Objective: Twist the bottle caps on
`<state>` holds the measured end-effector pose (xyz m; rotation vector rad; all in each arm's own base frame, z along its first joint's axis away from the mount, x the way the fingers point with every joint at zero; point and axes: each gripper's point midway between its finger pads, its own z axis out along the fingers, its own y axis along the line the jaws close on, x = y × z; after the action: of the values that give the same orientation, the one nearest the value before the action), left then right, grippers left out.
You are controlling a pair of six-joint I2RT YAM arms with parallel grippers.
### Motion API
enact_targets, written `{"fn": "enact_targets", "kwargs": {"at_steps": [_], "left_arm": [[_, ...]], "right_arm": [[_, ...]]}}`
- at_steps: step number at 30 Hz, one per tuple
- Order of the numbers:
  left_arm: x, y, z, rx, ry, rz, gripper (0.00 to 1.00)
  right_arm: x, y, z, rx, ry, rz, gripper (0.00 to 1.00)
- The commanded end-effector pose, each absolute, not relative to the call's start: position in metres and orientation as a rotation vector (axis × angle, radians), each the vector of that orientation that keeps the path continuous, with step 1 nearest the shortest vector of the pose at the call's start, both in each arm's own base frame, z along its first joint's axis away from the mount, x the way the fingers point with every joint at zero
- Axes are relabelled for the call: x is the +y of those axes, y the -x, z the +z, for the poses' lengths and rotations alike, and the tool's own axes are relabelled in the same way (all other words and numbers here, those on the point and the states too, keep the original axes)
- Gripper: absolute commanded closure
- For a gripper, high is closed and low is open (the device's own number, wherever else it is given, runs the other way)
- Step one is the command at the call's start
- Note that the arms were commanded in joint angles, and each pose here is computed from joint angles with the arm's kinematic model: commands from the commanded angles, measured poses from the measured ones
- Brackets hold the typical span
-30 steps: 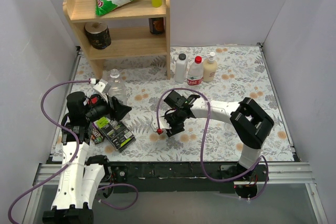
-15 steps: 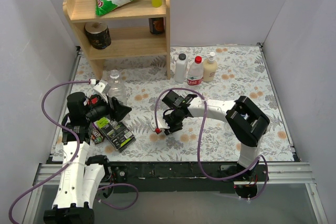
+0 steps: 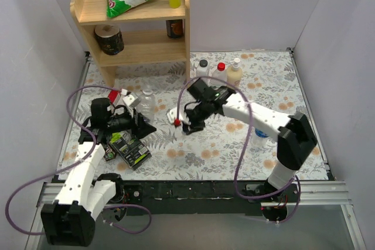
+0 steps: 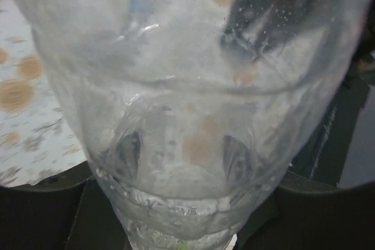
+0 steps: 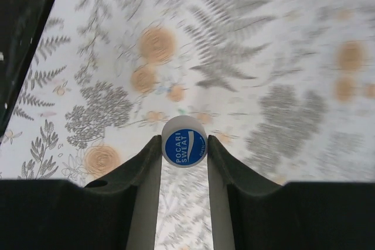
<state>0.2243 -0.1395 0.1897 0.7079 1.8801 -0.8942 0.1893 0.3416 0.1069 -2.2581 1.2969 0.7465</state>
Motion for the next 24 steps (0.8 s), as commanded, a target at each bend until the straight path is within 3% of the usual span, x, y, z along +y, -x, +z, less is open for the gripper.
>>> {"fn": "enact_targets", "kwargs": {"at_steps": [1,7,16,24], "left_arm": [[-0.175,-0.208,0.161,1.848,-0.992,-0.954,1.0],[-0.211,-0.187,0.147,1.796,-1.246,-1.024,1.0],[-0.249,-0.18,0.144,1.507,-1.561,-0.972,1.0],[-0.263,-0.181,0.153,1.423,-1.566,-0.963,1.0]], "right_arm": [[0.336,-0.189,0.248,1.25,1.956,0.905,0.88],[0.32,-0.19,0.334,1.225,1.769,0.922,0.9],[0.303,-0.17,0.334,1.209,1.801,0.918,0.9],[0.297,-0.158,0.321,1.169,1.897,0.929,0.88]]}}
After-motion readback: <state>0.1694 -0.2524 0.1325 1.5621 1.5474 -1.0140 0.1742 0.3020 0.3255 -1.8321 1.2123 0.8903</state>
